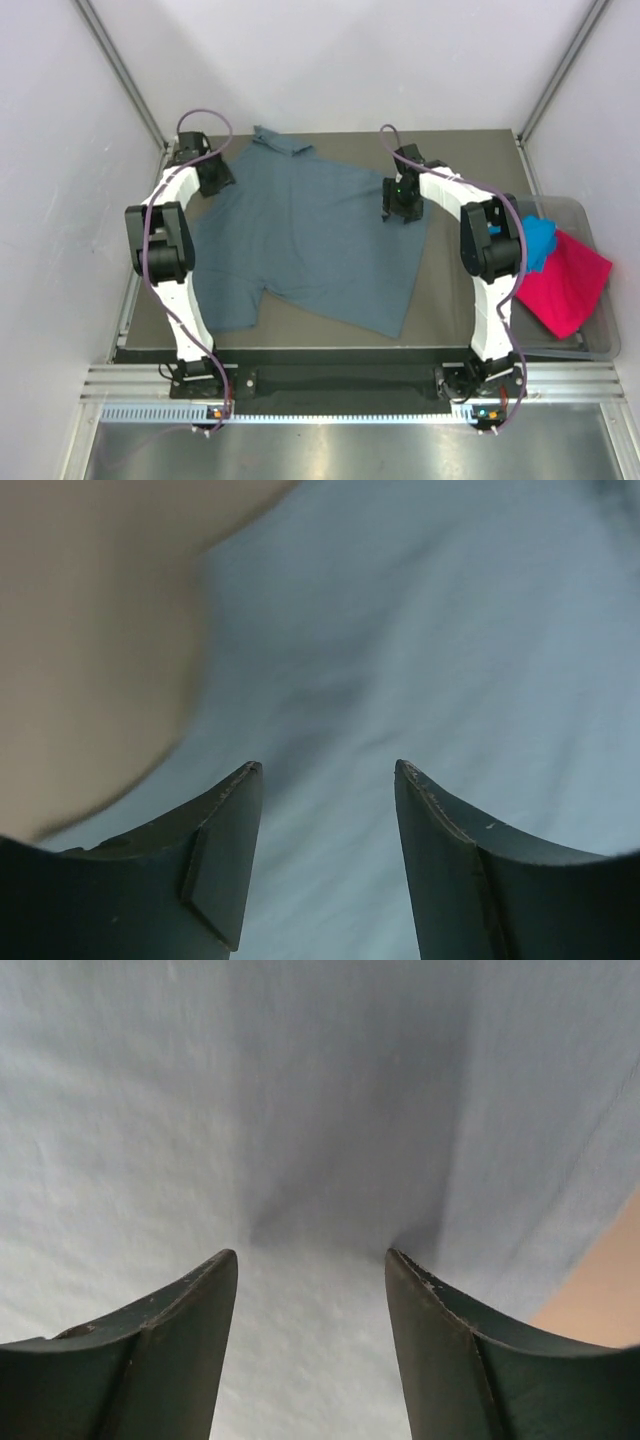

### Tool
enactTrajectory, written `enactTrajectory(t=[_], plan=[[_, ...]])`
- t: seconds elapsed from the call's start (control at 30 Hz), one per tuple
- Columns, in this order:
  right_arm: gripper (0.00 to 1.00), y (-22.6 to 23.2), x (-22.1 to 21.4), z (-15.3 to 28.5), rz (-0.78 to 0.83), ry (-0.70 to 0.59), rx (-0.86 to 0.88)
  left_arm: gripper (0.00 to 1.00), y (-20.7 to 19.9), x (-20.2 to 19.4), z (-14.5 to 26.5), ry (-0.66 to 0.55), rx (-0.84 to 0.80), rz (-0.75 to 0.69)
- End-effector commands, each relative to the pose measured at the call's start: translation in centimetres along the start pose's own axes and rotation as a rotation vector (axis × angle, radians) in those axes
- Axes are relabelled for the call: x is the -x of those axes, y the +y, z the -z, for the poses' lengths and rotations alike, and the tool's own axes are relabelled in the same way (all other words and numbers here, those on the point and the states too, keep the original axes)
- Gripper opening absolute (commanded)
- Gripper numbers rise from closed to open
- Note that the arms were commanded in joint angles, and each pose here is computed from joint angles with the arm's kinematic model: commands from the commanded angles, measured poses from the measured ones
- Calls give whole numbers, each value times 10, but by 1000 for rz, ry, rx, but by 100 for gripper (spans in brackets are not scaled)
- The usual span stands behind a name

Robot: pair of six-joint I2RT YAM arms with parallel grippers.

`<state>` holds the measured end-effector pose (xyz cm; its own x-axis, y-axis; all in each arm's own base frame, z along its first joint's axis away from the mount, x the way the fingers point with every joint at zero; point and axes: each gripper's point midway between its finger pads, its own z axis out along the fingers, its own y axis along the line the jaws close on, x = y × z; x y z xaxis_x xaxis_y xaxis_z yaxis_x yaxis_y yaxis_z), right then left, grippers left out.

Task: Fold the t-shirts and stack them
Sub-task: Flatten the tshirt out

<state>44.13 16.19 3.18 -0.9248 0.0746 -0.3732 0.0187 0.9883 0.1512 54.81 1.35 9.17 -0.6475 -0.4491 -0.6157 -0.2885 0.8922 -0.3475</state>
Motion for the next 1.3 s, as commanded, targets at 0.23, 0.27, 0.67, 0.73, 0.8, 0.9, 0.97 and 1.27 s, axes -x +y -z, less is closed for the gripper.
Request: enactTrajectory(t=[0.23, 0.27, 0.67, 0.73, 0.8, 0.9, 0.97, 1.27], plan=[[63, -4, -61, 62, 60, 112, 101, 61, 93, -15, 84, 57, 206, 70], [63, -4, -69, 65, 62, 127, 111, 61, 103, -24, 85, 75, 215, 91], [63, -1, -179, 96, -5, 253, 190, 52, 126, -43, 52, 179, 149, 109], [60, -3, -198, 98, 1, 280, 189, 50, 126, -46, 48, 186, 136, 121], [59, -3, -215, 99, 8, 300, 196, 49, 127, -52, 44, 208, 134, 128], [60, 1, -236, 97, 12, 341, 217, 44, 129, -56, 40, 222, 135, 141], [59, 2, -248, 95, 22, 365, 213, 39, 134, -60, 36, 232, 148, 155], [43, 5, -259, 85, 9, 388, 211, 0, 172, -68, 40, 270, 309, 213]])
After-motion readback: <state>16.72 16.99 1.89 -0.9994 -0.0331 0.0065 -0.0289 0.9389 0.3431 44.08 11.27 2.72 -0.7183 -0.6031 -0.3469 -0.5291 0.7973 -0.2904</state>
